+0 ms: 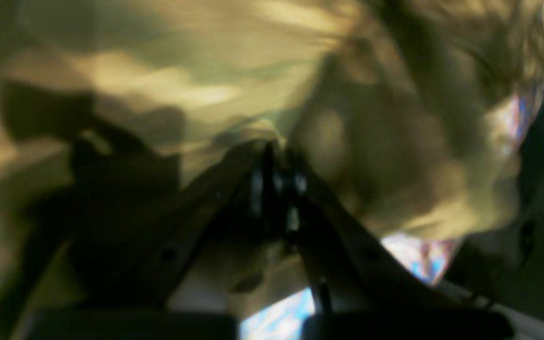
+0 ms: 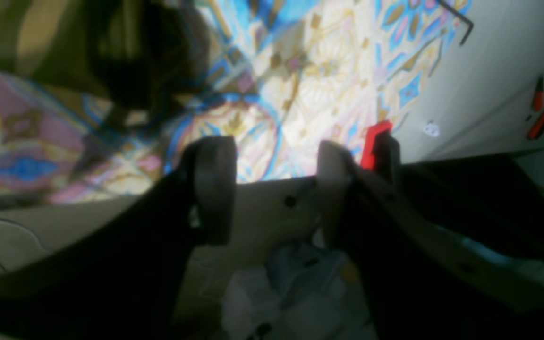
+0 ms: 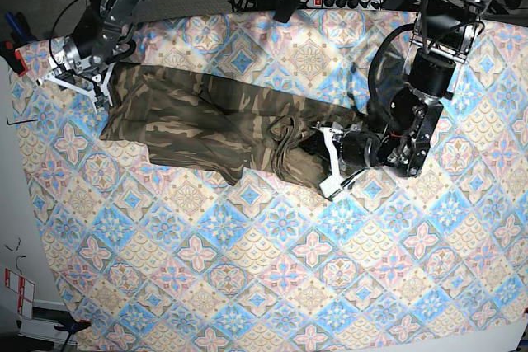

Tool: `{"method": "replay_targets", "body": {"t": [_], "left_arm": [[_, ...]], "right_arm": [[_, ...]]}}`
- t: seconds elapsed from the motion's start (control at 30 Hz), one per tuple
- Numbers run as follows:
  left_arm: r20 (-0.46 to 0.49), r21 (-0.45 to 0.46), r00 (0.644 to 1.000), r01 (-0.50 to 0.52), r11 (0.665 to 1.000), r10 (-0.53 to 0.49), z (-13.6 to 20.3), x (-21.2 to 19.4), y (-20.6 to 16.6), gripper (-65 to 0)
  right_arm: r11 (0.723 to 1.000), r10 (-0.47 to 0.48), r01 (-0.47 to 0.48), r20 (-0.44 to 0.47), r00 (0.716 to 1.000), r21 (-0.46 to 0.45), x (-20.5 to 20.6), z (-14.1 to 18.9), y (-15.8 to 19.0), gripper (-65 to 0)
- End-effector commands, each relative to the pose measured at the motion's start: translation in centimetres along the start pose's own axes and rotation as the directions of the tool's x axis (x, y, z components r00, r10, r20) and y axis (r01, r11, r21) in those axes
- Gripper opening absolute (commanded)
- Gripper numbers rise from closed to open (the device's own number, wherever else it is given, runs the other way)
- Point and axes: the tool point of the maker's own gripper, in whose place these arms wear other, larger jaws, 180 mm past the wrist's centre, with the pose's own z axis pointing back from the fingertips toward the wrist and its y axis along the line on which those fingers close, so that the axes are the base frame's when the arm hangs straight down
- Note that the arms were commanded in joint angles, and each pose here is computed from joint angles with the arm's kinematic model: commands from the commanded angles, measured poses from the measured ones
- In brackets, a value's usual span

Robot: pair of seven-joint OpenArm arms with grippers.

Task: Fold the T-shirt properly
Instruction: 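Move the left gripper to the shirt's other side edge and grasp it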

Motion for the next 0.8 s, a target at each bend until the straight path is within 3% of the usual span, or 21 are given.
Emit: {"method": "replay_targets", "body": {"t": [0.0, 0.23, 0.33, 0.37, 0.57, 0.63, 0.77], "left_arm": [[0.068, -0.003, 0.997, 0.04, 0.999, -0.04, 0.9, 2.7, -0.3, -65.0], [0.185, 0.012, 0.973, 0.141, 0.99, -0.141, 3.1, 6.0, -2.4, -65.0], [0.301, 0.077, 0.949, 0.072, 0.994, -0.092, 6.2, 7.9, -0.1, -65.0], [0.335, 0.098, 0.94, 0.037, 0.995, -0.068, 7.3, 8.0, 0.9, -62.2], [0.471, 0.182, 0.882, -0.111, 0.977, 0.012, 12.3, 7.5, 5.0, -27.2], [0.444, 0.235, 0.896, -0.116, 0.965, 0.0, 12.9, 6.6, 6.1, -24.0], [0.386, 0.329, 0.921, -0.079, 0.941, -0.057, 11.7, 6.0, 7.0, -27.0]], "right_arm": [[0.999, -0.006, 0.006, -0.001, 1.0, -0.04, 0.1, 0.4, -1.2, -38.5], [0.999, -0.006, 0.006, -0.004, 1.0, -0.039, -0.1, 0.4, -1.2, -38.5], [0.999, -0.006, 0.006, -0.004, 1.0, -0.039, -0.1, 0.4, -1.2, -38.5], [0.999, -0.006, 0.006, -0.004, 1.0, -0.039, -0.1, 0.4, -1.2, -38.5], [0.999, -0.005, 0.005, -0.005, 1.0, -0.038, -0.1, 0.3, -1.1, -38.3], [0.999, -0.005, 0.004, -0.006, 1.0, -0.036, -0.1, 0.3, -1.1, -38.3], [0.999, -0.001, 0.001, -0.003, 1.0, -0.035, 0.0, 0.3, -1.0, -38.3]]}}
